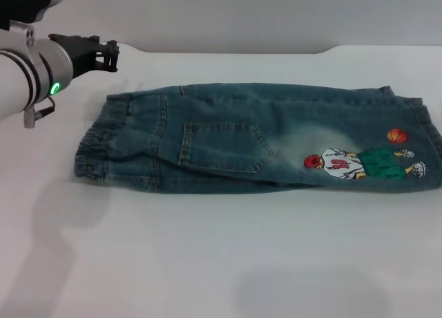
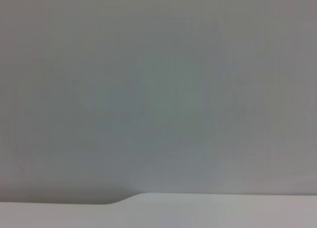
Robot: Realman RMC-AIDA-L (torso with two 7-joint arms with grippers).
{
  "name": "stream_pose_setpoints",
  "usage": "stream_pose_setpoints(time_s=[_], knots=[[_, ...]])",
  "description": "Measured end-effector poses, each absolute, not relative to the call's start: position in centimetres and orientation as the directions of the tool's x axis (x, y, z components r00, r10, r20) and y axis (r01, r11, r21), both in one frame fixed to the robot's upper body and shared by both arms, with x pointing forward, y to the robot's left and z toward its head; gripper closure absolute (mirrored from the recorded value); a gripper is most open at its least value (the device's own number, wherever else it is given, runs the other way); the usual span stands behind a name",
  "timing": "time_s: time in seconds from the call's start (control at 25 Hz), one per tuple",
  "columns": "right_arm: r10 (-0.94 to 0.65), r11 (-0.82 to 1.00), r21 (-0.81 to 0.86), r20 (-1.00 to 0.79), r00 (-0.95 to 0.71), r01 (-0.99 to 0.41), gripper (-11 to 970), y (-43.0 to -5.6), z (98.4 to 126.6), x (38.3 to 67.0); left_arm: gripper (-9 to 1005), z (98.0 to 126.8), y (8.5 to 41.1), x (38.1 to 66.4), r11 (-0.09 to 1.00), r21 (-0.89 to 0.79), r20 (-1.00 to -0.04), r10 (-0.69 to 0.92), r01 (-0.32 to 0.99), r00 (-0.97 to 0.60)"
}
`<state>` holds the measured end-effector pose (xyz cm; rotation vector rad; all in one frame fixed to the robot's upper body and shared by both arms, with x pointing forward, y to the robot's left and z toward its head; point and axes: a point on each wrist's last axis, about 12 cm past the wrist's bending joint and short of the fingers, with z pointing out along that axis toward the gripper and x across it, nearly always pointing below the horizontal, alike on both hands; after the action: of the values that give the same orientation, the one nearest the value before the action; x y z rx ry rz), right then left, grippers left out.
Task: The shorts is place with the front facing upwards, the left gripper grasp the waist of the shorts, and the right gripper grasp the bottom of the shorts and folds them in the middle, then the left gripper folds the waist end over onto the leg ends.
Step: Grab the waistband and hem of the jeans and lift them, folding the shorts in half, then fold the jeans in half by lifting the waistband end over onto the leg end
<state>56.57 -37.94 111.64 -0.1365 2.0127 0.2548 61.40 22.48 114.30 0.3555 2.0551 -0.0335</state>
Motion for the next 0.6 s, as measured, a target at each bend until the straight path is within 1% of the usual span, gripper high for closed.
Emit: stream_pose_setpoints(time_s=[0.04, 0.12, 0.2, 0.36, 0.48, 0.56, 0.6], knots=[[0.015, 0.97, 0.119, -0.898, -0.439, -0.21, 944, -37.9, 111.6, 56.6, 864, 114.3, 22.5, 61.5, 0.956, 0.125, -0.862, 0.236, 0.264, -0.449], [0.023, 0.969, 0.127, -0.902, -0.431, -0.214, 745, -37.6, 111.7, 56.7, 853, 114.3, 22.4, 61.7, 0.956, 0.126, -0.862, 0.238, 0.265, -0.448], [0.024, 0.966, 0.13, -0.904, -0.426, -0.223, 670, -37.4, 111.7, 56.7, 790, 114.1, 22.2, 61.9, 0.955, 0.128, -0.859, 0.242, 0.269, -0.45], [-0.015, 0.951, 0.102, -0.929, -0.371, -0.294, 521, -35.6, 112.0, 56.9, 663, 114.0, 22.2, 61.9, 0.954, 0.128, -0.856, 0.245, 0.272, -0.455], [-0.035, 0.95, 0.07, -0.944, -0.327, -0.303, 400, -34.6, 112.0, 57.1, 543, 114.1, 22.5, 61.8, 0.958, 0.123, -0.853, 0.236, 0.261, -0.466], [-0.057, 0.955, 0.041, -0.946, -0.318, -0.292, 319, -34.0, 111.6, 57.2, 463, 114.4, 23.0, 61.5, 0.961, 0.117, -0.834, 0.231, 0.249, -0.501], [-0.079, 0.958, 0.017, -0.945, -0.318, -0.286, 278, -33.6, 111.3, 57.3, 331, 114.5, 23.2, 61.4, 0.962, 0.115, -0.825, 0.231, 0.247, -0.516]])
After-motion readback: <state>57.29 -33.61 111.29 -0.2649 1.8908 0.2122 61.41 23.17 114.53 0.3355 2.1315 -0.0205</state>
